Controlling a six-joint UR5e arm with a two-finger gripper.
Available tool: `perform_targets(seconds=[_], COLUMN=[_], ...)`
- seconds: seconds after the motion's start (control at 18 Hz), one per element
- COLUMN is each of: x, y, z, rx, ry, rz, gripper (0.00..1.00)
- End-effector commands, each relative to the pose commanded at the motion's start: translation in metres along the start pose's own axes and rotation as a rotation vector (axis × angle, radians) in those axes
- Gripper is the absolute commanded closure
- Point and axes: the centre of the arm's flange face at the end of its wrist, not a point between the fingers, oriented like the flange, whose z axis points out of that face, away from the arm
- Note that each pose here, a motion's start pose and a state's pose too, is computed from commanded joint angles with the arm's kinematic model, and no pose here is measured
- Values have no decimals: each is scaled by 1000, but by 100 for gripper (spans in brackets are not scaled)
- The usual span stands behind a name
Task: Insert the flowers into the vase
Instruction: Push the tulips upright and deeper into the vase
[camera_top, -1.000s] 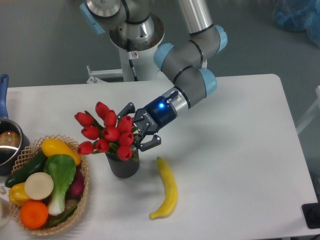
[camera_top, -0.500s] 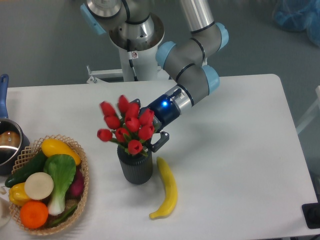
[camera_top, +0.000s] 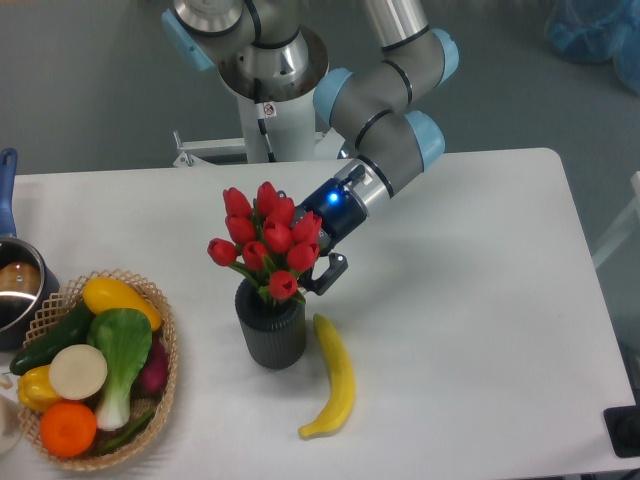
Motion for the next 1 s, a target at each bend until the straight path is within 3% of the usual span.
perform_targets(seconds=[0.67, 1.0], x=[-3, -12], y=[-22, -31], z=[-11, -12], rx=[-209, -230], ry=[-33, -41], rz=[43, 46], gripper=[0, 0])
